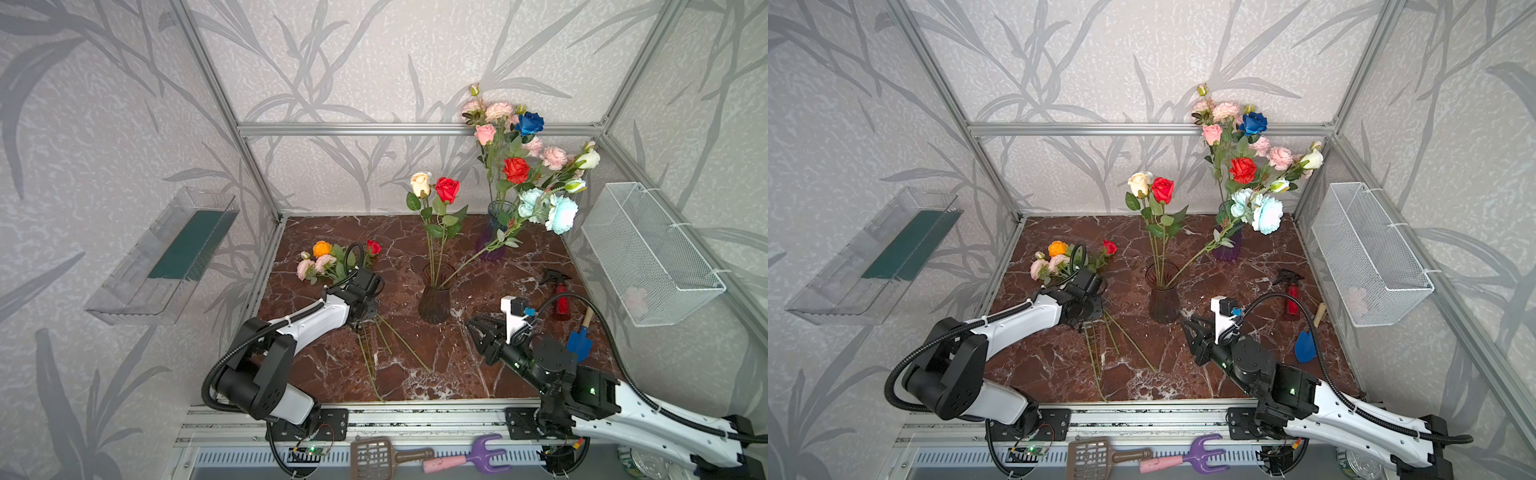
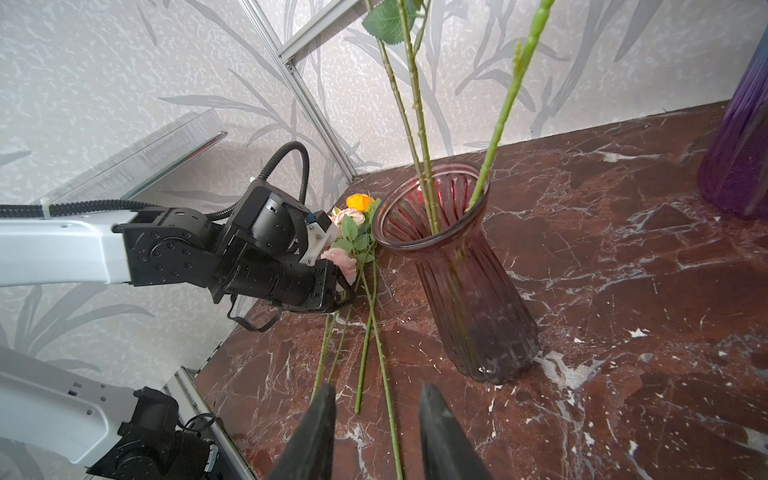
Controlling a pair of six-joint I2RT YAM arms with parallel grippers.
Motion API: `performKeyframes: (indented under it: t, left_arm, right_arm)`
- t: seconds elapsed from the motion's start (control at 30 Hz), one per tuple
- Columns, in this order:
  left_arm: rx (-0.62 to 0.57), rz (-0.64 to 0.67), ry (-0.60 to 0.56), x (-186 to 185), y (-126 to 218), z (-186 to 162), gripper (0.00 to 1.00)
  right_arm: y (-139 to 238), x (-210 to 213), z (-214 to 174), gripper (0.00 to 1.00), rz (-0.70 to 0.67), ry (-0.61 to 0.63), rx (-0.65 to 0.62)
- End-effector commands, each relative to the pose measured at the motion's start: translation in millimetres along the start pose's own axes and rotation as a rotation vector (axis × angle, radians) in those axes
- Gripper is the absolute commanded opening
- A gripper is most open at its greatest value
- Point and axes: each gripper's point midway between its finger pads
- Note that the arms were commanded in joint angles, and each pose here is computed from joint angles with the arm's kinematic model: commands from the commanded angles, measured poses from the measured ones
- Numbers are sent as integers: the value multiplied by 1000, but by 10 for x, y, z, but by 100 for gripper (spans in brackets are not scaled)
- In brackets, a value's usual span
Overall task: Arrange the flowers into the vase
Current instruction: 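Close the left gripper on a red rose stem in the bunch, then lift the red rose upright with the left gripper while the right gripper approaches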
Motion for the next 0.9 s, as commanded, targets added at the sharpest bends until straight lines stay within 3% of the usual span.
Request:
performKeyframes:
  t: [0.0, 0.2, 0.37, 0.5, 0.63, 0.87]
  left_arm:
    - [30, 85, -18, 113, -113, -62, 39]
    - [43, 101, -35, 85, -223, -53, 32]
    - [22, 91, -42, 41, -133, 54, 9]
    - [-42, 4, -42, -98, 191, 269, 0]
    - [-136, -120, -54, -277, 630, 552, 0]
    - [-304, -229, -63, -361, 1338, 953, 0]
  right_arm:
    - [-14, 6, 31, 36, -2, -8, -24]
    - [6, -30, 18, 36, -9, -9, -25]
    - [32, -38, 39, 36, -9, -11, -31]
    - [43, -24, 74, 36, -8, -6, -38]
    - [35, 3, 103, 36, -4, -4, -44]
    - [14, 85, 165, 36, 6, 11, -41]
Point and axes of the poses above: each gripper's point midway between its finger pads, its own y axis back along the fingers, its own x axis along the line the jaws close on, z = x × y, and after that the axes turned 3 degrees about -y, right-handed
